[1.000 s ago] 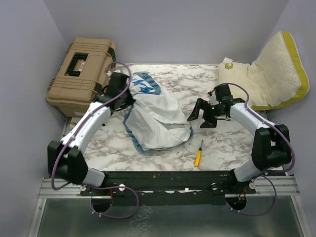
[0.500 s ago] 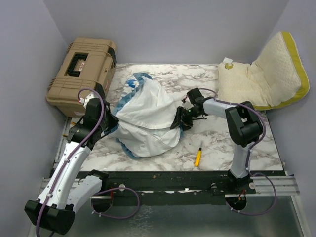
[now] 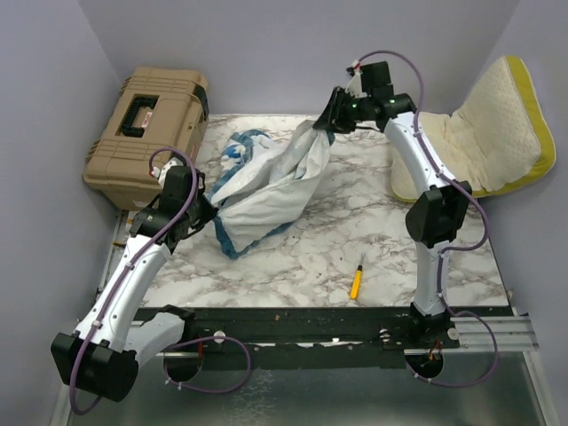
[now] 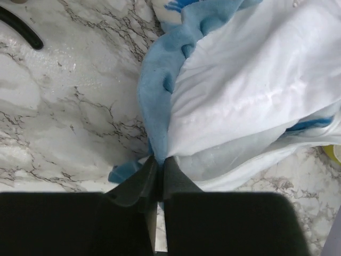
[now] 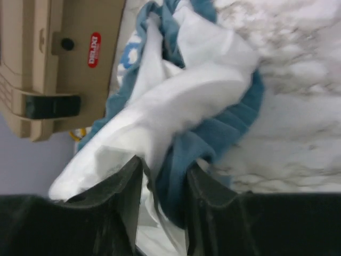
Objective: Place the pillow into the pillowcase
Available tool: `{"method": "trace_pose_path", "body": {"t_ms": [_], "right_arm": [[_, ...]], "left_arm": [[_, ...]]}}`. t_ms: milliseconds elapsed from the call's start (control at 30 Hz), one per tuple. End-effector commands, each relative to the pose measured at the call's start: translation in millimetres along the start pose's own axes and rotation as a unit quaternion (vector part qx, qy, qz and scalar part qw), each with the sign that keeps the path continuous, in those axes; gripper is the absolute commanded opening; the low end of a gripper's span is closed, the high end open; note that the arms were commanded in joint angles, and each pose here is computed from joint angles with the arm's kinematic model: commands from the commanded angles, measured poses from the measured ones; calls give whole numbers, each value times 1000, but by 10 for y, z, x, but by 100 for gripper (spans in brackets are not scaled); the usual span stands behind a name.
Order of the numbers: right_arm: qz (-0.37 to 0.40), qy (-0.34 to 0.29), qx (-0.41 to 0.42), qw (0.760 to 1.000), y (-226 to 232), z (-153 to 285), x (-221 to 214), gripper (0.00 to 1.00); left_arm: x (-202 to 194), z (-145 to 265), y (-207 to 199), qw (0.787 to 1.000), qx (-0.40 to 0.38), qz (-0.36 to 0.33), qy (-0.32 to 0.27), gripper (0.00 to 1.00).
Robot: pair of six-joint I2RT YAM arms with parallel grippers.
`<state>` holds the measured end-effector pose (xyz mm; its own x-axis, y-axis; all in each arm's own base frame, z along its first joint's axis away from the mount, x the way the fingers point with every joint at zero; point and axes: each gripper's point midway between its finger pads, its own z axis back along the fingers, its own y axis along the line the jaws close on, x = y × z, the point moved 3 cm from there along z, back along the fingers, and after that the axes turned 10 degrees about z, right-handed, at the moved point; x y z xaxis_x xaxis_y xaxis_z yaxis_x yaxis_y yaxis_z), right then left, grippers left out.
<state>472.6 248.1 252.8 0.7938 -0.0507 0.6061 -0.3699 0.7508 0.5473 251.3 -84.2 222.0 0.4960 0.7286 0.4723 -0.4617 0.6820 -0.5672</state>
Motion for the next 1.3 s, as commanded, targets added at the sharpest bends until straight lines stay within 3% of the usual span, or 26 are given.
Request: {"method": "trace_pose_path", "body": {"t_ms": [0, 67, 133, 333, 533, 833, 1067, 1200, 1267], "right_arm": [[-22, 27, -109, 993, -574, 135, -34, 55], [-7, 29, -135, 990, -666, 221, -109, 76], [3, 34, -153, 988, -701, 342, -250, 86], [-20, 102, -164, 981, -886, 444, -1089, 90], [-92, 179, -79, 976, -949, 167, -1914, 86], [-188, 160, 1, 969, -1008, -484, -1797, 64], [-220, 149, 6, 964, -1117, -796, -1648, 55], [-208, 148, 17, 967, -1103, -814, -1599, 16], [-192, 147, 21, 970, -1033, -709, -1568, 2]], "left_arm": [[26, -52, -33, 1000, 7, -19, 8, 25], [-14, -96, -16, 999, 15, -31, 23, 59], [-62, -141, 24, 998, 25, -39, 38, 73], [-284, -290, 189, 994, 46, -51, 88, 78], [-529, -394, 116, 987, 1, -47, 152, 78], [-517, -327, -35, 986, -40, -40, 156, 78], [-530, -269, -22, 987, -48, -29, 153, 78], [-517, -245, -42, 987, -54, -32, 150, 78], [-489, -237, -60, 987, -57, -36, 144, 78]]}}
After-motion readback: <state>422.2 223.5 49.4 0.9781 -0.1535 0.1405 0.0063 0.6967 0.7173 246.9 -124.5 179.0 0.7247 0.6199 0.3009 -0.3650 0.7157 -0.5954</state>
